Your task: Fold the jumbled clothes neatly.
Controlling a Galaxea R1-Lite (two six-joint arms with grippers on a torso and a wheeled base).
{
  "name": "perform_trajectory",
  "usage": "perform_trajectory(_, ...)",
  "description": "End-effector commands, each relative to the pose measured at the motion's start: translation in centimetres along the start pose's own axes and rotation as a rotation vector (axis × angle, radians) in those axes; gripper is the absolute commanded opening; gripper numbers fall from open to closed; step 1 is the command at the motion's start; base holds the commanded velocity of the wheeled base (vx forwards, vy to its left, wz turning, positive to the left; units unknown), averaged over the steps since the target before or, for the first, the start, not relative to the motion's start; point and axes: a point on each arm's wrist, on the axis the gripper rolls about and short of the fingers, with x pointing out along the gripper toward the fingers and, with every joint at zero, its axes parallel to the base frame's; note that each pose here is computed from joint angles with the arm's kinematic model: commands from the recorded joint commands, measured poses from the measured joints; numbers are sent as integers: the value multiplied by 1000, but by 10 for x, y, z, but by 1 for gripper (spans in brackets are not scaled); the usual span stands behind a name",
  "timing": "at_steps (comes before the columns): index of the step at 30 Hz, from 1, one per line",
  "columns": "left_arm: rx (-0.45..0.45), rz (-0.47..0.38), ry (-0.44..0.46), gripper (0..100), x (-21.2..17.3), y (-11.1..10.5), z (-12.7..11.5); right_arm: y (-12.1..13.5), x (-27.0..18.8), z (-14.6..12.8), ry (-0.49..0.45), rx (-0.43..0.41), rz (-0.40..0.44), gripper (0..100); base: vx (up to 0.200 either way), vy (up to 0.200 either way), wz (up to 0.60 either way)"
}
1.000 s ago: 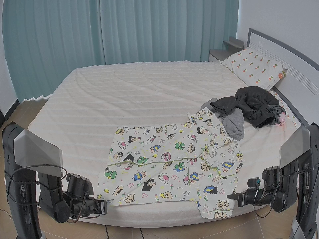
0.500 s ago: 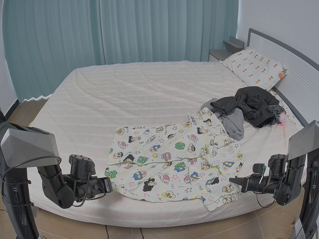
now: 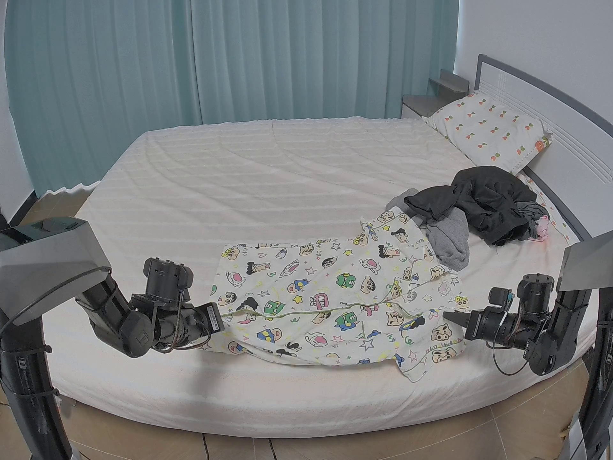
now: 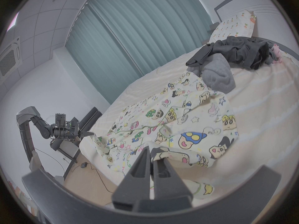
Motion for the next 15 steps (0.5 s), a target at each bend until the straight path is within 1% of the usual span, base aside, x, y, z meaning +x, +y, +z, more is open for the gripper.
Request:
perform_trajectory(1,-36,-17,-25,0,1,-6,11,2,0,13,-36,-18,7,0,0,0,0)
perform_trajectory(6,-95,-22,-35,0,1,-7,13,10,-7,21,-60,-29,18,0,0,0,0)
perform_trajectory(10,-174,-32,-51,0,-1,-7,17,11,-9,23,-67,-32,17,0,0,0,0)
perform_trajectory(11,-174,-32,-51,0,-1,-7,17,11,-9,23,-67,-32,17,0,0,0,0)
perform_trajectory(12,-205,-36,-55,0,-3,-8,18,11,-11,20,-56,-23,12,0,200,0,0)
perform_trajectory(15,-213,-37,-55,0,-5,-9,17,12,-12,18,-52,-20,11,0,200,0,0)
